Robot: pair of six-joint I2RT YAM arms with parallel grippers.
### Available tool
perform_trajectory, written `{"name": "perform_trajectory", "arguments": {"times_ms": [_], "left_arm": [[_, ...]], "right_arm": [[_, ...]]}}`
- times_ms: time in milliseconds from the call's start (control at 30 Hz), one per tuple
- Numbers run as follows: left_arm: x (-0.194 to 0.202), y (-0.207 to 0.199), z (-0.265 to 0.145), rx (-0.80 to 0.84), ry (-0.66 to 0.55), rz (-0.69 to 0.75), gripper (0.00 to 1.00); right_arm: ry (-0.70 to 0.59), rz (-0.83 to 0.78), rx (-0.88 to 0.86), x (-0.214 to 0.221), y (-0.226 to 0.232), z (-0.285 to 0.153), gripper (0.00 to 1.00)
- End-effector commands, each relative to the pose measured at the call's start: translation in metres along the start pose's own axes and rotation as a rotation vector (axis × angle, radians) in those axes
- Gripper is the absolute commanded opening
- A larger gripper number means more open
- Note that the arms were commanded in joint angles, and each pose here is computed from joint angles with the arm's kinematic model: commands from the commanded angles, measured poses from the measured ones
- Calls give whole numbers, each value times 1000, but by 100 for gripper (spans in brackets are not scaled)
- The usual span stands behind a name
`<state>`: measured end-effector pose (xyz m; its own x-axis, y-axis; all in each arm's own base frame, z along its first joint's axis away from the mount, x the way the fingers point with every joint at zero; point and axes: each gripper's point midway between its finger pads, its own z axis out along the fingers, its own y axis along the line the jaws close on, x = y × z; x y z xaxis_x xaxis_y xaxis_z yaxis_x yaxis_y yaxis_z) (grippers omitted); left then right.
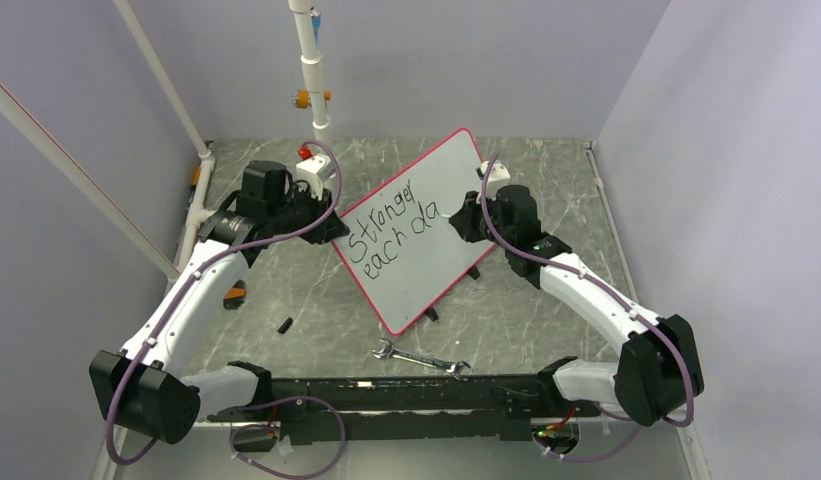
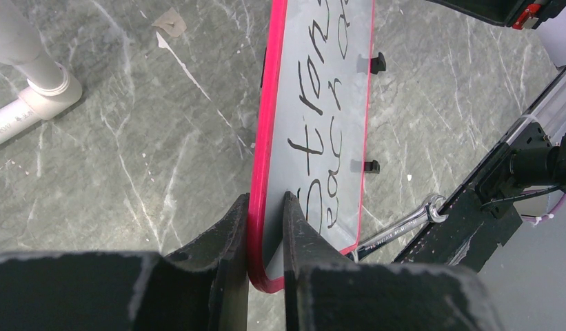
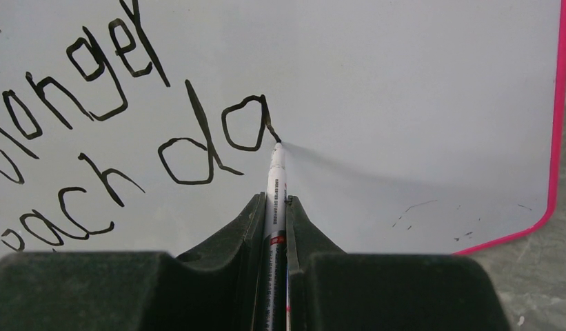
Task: Write a sentence on the whiteboard
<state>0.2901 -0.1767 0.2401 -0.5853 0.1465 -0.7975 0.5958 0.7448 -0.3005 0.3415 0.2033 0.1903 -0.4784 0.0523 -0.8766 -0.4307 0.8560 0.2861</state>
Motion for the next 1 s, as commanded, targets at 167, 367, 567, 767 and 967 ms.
{"name": "perform_trajectory", "arguments": {"times_ms": [167,367,567,767,967], "left_arm": [[-15,30,-6,-149,-47,127,0],[-15,30,-6,-149,-49,126,0],[-15,30,-6,-148,-49,125,0],[-15,29,-6,-146,-48,125,0],[-15,30,-6,-149,-48,127,0]], "right_arm": [[-78,-17,41,-28,-2,-9,0],[-119,-16,51,-45,0,-15,0],[-135,-9,59,-54,0,-11,0],[-175,-13,47,-74,4,-4,0],[-177,-10,28,-79,9,2,0]]}}
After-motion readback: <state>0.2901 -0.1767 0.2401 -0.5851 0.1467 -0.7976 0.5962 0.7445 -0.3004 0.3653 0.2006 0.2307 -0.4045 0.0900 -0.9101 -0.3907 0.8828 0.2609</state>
